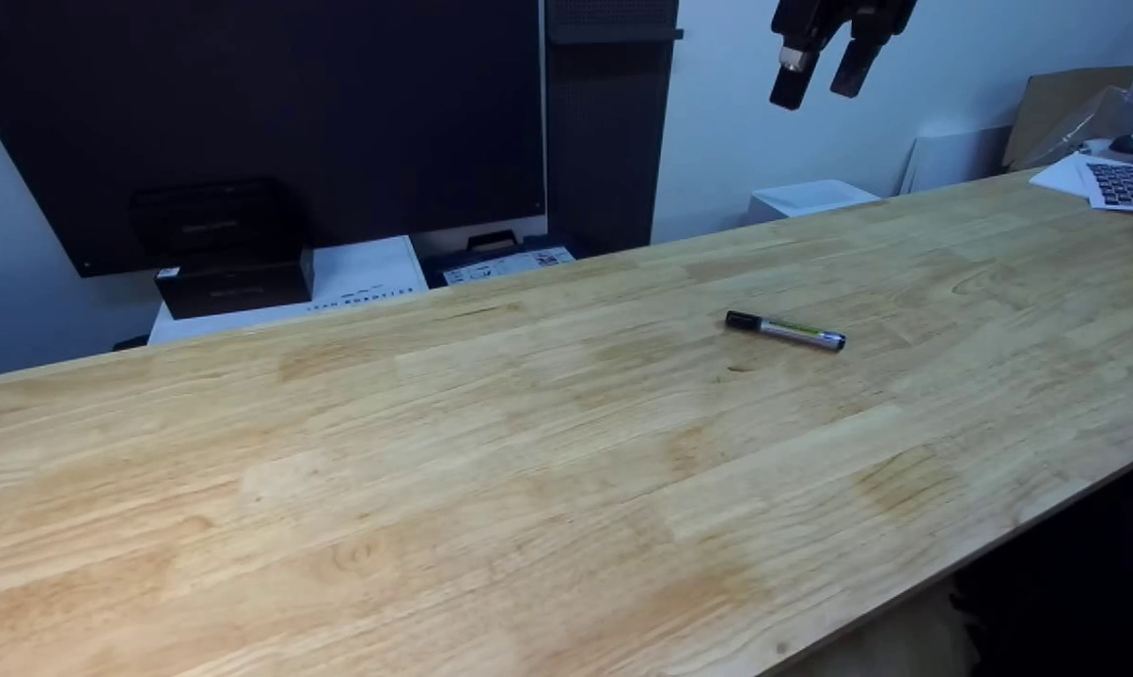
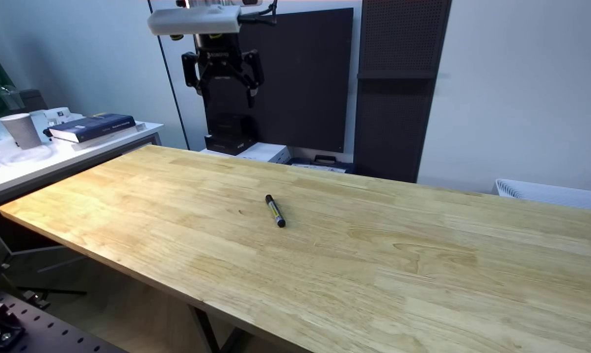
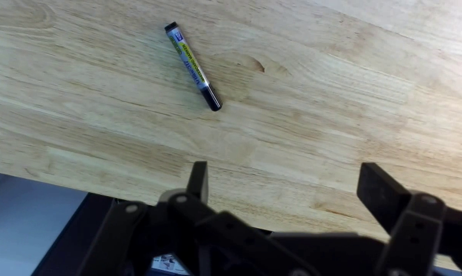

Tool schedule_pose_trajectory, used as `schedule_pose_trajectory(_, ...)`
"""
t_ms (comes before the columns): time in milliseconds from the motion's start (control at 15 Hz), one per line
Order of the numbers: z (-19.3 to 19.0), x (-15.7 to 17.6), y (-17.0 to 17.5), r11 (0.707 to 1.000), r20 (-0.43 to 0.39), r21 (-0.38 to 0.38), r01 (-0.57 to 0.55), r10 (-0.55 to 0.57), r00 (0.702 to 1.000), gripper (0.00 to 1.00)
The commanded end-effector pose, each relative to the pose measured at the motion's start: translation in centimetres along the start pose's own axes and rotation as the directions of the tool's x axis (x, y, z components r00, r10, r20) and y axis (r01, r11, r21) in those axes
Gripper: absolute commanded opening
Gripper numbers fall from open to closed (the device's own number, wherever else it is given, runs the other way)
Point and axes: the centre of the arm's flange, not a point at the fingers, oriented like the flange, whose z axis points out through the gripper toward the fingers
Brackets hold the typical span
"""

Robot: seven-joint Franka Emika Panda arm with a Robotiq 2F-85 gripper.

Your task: Move the black marker slightly to the left

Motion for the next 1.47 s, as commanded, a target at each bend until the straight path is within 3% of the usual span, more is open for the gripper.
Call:
schedule_pose_trajectory(0,0.0,0.0,-0.4,0.996,0.006,-0.074,0.054,-0.053,0.999,1.0)
schedule_pose_trajectory(200,1.1,-0.1,1.7,0.963,0.039,-0.216,0.162,-0.157,0.987,1.0)
schedule_pose_trajectory(400,2.9,-0.9,4.6,0.931,0.104,-0.277,0.238,-0.218,0.971,1.0)
schedule_pose_trajectory(600,5.7,-1.7,6.7,0.927,0.137,-0.239,0.287,-0.261,0.956,1.0)
schedule_pose_trajectory(800,9.0,-2.1,7.3,0.943,0.184,-0.163,0.289,-0.258,0.948,1.0)
schedule_pose_trajectory(867,7.3,-3.1,6.7,0.939,0.161,-0.197,0.281,-0.252,0.954,1.0)
schedule_pose_trajectory(1133,9.5,-3.2,6.7,0.943,0.187,-0.164,0.289,-0.258,0.948,1.0)
schedule_pose_trajectory(1400,12.1,-1.3,6.0,0.938,0.134,-0.169,0.302,-0.282,0.95,1.0)
